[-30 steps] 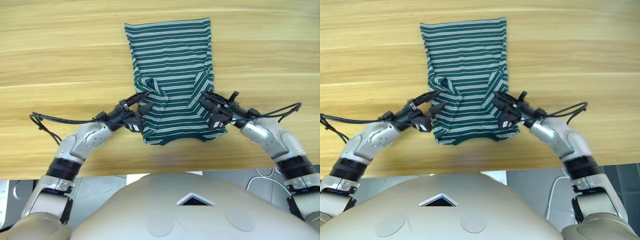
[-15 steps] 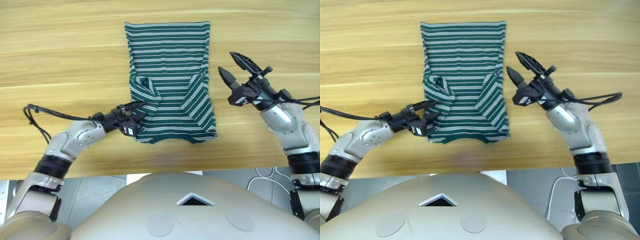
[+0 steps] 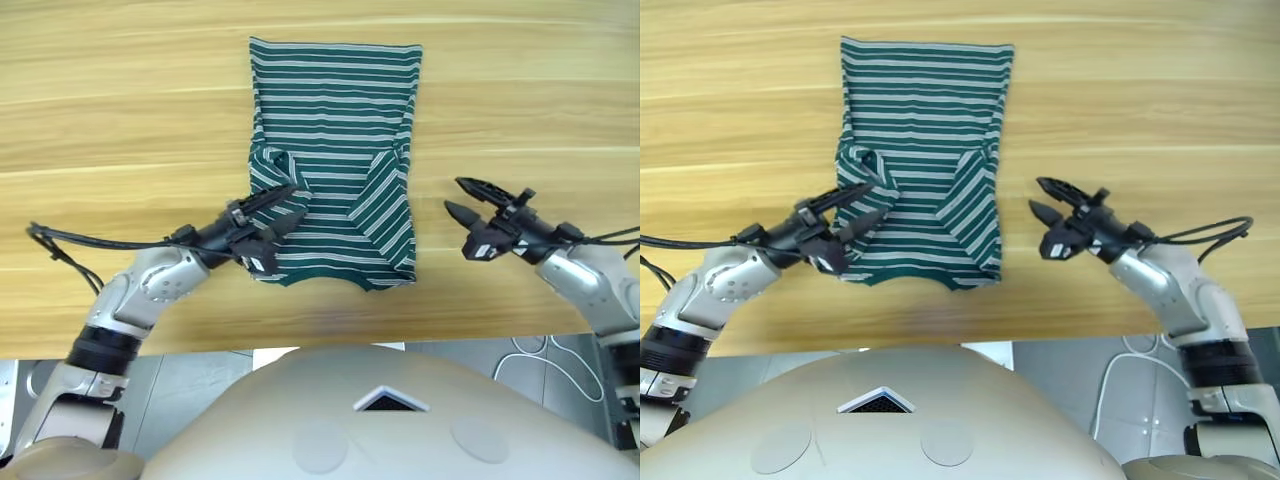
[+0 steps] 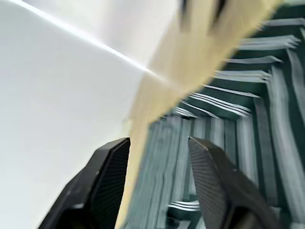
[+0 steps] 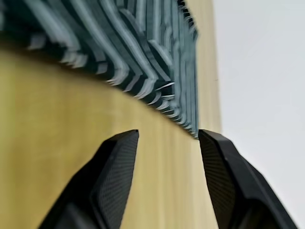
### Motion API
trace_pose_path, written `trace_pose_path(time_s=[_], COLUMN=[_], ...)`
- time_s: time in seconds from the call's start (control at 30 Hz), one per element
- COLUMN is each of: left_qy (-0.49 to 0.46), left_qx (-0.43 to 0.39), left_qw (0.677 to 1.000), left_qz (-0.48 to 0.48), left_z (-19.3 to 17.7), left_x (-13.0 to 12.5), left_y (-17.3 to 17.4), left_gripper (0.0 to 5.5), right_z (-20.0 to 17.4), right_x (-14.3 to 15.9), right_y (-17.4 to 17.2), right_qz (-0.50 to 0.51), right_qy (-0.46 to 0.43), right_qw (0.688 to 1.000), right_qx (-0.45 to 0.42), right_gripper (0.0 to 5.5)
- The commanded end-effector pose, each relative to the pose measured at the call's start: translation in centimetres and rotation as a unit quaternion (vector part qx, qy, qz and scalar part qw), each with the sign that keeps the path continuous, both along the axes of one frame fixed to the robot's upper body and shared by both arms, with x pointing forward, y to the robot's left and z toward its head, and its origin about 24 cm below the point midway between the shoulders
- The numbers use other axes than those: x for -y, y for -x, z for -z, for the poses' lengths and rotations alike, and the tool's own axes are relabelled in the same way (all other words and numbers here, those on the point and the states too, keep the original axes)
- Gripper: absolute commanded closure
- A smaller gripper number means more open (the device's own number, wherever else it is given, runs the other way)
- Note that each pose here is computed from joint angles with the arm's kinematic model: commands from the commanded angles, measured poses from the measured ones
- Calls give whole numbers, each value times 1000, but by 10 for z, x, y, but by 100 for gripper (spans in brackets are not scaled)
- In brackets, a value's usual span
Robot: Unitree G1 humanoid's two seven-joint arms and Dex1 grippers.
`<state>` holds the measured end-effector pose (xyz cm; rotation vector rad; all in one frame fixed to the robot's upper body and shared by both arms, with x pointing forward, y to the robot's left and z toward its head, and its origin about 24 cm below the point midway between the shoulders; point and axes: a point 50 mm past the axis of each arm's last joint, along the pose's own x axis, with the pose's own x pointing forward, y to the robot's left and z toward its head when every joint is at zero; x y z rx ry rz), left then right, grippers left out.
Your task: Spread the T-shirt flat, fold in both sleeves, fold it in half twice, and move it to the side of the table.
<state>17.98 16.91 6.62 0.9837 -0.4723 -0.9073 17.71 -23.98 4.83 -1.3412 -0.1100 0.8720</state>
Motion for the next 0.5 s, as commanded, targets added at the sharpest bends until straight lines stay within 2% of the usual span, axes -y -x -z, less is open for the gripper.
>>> trace_pose_path(time_s=[0.03, 0.1, 0.13, 0.2, 0.3, 0.33, 0.5], left_qy=[-38, -111, -147, -198, -255, -266, -287], left_qx=[55, 9, -42, -132, -249, -276, -302], left_qw=[994, 985, 977, 962, 932, 923, 907], left_qz=[-84, -135, -145, -135, -62, -34, 54], left_z=[-32, -23, -10, 11, 26, 28, 40], left_x=[-41, -73, -85, -96, -94, -91, -70], left_y=[-9, -4, 7, 32, 64, 70, 59], left_gripper=[323, 291, 274, 236, 186, 186, 186], right_z=[7, 18, 20, 20, 19, 21, 23], right_x=[15, 10, 2, -9, -17, -20, -30], right_y=[21, 33, 34, 32, 30, 32, 39], right_qz=[-12, -33, -50, -76, -98, -105, -131], right_qy=[66, 75, 64, 54, 54, 52, 42], right_qw=[995, 990, 989, 987, 984, 982, 976], right_qx=[-74, -118, -126, -130, -141, -148, -167], right_gripper=[318, 315, 315, 286, 247, 247, 247])
